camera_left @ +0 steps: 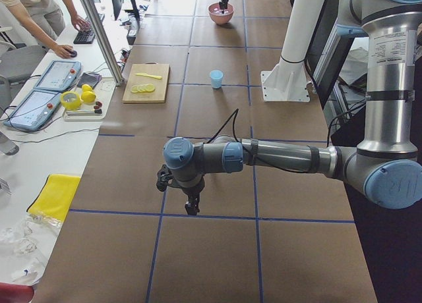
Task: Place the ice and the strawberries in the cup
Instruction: 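Lower the right gripper into the pink bowl and grasp an ice cube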
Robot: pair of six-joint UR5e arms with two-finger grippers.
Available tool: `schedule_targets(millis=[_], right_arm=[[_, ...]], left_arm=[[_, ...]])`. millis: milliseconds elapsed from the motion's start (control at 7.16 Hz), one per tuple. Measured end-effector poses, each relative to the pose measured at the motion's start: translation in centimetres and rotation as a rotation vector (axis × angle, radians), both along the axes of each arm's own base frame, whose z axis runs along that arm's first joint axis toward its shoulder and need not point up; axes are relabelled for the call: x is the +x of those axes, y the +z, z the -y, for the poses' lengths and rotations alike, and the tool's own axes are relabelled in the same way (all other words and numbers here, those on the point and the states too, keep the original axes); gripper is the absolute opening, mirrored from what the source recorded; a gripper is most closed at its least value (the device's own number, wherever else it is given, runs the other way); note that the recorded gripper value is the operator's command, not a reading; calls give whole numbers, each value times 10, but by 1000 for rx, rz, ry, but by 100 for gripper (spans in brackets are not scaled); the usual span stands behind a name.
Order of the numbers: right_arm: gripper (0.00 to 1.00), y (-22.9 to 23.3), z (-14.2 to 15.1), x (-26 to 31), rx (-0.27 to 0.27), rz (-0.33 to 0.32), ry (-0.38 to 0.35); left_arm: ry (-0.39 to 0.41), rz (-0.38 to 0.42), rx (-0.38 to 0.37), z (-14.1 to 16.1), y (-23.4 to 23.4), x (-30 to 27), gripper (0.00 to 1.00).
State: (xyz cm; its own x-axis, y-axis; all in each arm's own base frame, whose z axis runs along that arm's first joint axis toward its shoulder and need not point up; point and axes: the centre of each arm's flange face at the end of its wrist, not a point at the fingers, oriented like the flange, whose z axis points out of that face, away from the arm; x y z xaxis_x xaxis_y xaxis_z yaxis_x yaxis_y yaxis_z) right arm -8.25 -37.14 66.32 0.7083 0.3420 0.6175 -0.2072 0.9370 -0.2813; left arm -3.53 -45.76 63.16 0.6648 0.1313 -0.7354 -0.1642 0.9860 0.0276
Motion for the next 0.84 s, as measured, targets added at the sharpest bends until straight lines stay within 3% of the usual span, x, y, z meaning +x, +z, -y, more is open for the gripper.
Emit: schedule_targets(millis=[140, 559, 838], right_arm=[[49, 0, 0, 0, 0, 0, 1], [2, -2, 1, 0, 5, 1, 1], [0, -5, 4, -2, 13, 7, -1]], left_arm=[[0, 0, -1, 0, 0, 0, 100], [1, 0, -2, 0, 1, 0, 100], [2, 0, -3, 0, 2, 0, 100]])
